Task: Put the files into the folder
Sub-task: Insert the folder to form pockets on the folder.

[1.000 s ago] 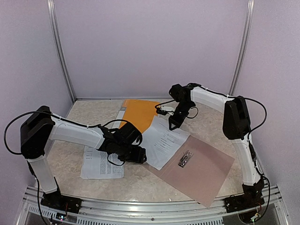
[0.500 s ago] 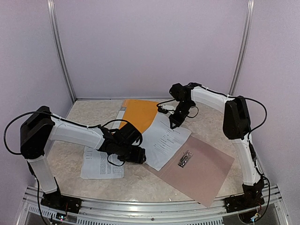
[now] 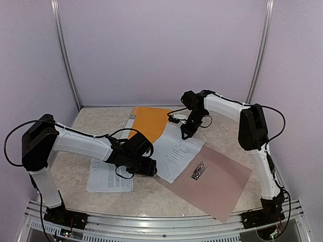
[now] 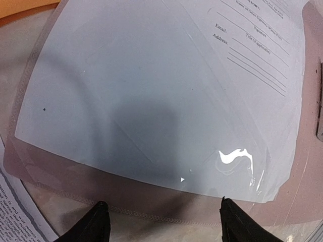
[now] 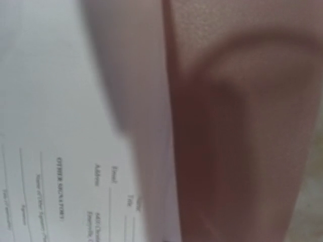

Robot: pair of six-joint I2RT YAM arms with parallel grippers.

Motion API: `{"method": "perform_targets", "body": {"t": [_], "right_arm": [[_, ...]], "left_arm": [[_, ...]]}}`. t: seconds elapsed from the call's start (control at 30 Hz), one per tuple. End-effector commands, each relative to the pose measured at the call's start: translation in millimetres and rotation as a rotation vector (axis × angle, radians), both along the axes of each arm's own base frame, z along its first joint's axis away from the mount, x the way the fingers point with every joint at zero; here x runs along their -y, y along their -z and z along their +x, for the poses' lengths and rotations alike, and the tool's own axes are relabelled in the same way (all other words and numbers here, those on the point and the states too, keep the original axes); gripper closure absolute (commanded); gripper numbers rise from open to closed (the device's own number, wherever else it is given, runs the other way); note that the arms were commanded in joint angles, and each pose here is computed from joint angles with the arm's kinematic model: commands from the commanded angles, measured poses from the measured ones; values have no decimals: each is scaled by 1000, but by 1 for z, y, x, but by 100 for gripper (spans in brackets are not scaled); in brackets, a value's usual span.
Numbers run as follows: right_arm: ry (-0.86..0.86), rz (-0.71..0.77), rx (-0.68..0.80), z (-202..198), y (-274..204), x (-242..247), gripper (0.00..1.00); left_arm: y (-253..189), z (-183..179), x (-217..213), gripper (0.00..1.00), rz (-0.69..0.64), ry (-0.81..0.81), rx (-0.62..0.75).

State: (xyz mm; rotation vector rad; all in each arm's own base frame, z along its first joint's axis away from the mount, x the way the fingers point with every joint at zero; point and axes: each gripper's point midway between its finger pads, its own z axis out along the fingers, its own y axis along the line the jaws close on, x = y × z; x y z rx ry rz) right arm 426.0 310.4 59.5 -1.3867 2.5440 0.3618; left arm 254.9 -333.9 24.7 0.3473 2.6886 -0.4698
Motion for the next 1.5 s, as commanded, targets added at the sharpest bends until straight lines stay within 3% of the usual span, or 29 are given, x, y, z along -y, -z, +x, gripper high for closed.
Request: {"method": "perform_targets", "body": {"t": [0.0, 0.33, 0.63, 1.03, 1.47], "right_arm": [[-25, 3, -33, -12, 9, -9, 100], [1, -40, -11, -9, 10, 1, 100], [19, -41, -11, -4, 9, 7, 100], [25, -40, -12, -4, 8, 7, 100], [24, -38, -9, -5, 4, 7, 100]], "left_arm": [[24, -16, -27, 28, 122, -18, -59], [17, -23, -40, 27, 161, -54, -44], [5, -24, -49, 11, 73, -134, -48], [16, -10, -40, 8, -78, -347, -226], [19, 0, -47, 7, -165, -530, -322]]}}
